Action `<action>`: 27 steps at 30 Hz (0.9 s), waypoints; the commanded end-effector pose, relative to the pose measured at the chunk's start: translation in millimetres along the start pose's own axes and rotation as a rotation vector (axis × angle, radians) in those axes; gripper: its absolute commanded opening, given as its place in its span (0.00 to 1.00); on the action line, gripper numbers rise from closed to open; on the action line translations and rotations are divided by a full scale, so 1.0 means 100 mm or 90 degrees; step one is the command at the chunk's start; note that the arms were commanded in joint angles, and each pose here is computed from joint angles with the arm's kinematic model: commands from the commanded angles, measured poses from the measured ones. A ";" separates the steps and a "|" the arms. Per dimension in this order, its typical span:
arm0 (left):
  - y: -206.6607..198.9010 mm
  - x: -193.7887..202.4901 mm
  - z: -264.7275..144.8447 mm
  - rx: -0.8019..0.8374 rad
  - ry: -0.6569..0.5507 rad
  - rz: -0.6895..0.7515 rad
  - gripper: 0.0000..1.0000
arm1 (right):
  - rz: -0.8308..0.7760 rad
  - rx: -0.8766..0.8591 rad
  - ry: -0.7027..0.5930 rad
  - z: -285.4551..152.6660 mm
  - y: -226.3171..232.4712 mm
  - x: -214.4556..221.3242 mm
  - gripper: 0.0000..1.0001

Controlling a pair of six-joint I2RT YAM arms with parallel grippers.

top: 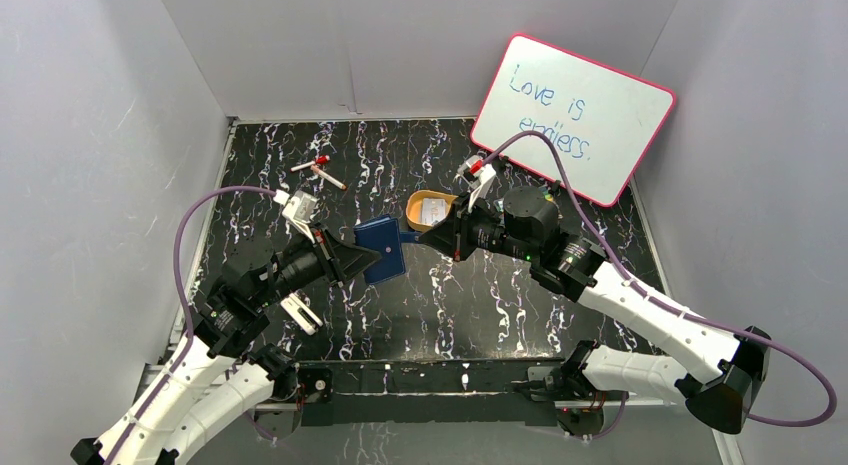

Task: Put the credit cards into the card holder
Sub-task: Close the card holder at the center of the board.

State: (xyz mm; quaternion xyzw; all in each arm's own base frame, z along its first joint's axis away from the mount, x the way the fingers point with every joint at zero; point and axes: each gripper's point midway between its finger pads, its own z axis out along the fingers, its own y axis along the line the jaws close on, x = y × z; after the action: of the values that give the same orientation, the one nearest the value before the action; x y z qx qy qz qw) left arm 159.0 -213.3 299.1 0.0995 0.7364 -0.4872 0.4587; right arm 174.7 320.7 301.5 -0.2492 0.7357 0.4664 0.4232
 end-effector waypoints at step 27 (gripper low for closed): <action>0.04 -0.40 0.22 -0.057 -0.046 -0.005 0.00 | -0.034 -0.087 -0.065 0.01 0.33 -0.41 0.00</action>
State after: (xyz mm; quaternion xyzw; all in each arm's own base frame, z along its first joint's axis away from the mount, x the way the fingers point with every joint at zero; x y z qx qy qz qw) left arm 189.6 -218.1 294.5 0.0631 0.7675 -0.4490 0.4531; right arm 170.5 327.4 311.4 -0.2660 0.7171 0.4873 0.4213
